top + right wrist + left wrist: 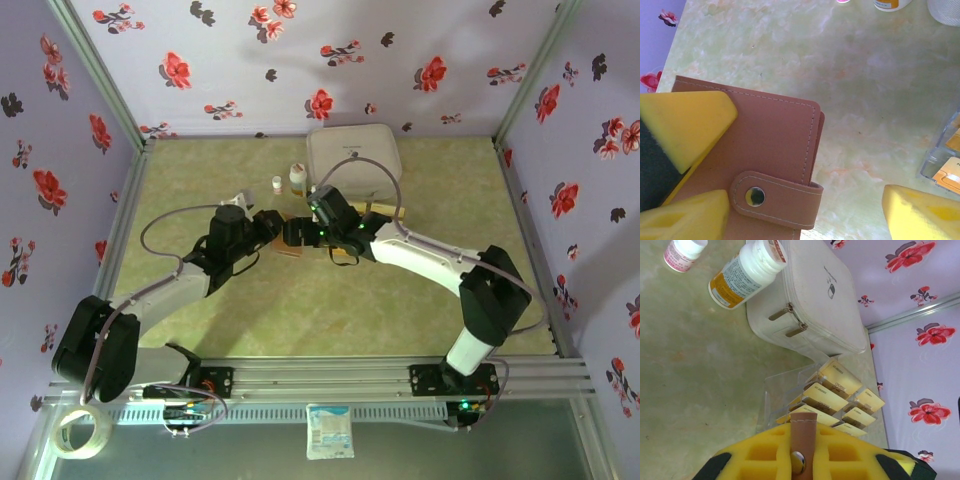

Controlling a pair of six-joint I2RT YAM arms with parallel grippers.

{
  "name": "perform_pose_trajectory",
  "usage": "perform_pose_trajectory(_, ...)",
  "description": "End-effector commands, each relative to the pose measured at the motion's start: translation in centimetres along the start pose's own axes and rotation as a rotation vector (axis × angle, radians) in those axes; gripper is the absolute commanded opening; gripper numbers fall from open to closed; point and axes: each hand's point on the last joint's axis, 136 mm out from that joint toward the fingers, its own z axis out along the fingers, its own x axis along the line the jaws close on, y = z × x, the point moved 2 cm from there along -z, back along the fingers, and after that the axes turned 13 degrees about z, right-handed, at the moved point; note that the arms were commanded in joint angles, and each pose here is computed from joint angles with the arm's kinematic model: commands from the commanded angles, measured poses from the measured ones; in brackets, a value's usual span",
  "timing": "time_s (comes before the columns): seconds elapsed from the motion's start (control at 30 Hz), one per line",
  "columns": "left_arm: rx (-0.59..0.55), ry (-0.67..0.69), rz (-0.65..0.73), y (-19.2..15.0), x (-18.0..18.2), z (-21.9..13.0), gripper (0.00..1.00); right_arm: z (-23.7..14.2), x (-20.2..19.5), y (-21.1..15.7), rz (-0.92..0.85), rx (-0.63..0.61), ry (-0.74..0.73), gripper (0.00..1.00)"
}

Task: Put the credit cards into the card holder
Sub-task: Open the button on the card holder.

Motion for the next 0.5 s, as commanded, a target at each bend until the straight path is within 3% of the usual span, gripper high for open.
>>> perform_pose_trajectory(0.0, -0.036, -0.056, -0.001, 1.3, -2.1, 0.0, 0.00, 0.9, -0.7, -0.5, -0.001, 0.012, -0.050, 0.77)
perform_pose_trajectory(0.13, -0.037, -0.054, 0.003, 1.3, -2.2, -0.1, 0.00, 0.6, -4.1, -1.0, -0.004, -0.008, -0.198, 0.70)
perform_pose_trajectory(0.3, -0.033, -0.043, 0.015, 1.2, -1.9, -0.1, 0.00, -2.7, -9.5, -0.4, 0.039, -0.083, -0.393, 0.63)
perform_pose_trajectory(0.47, -0.014, -0.029, 0.025, 0.7, -1.5, 0.1, 0.00, -6.4, -8.8, 0.0, 0.067, -0.130, -0.295, 0.64)
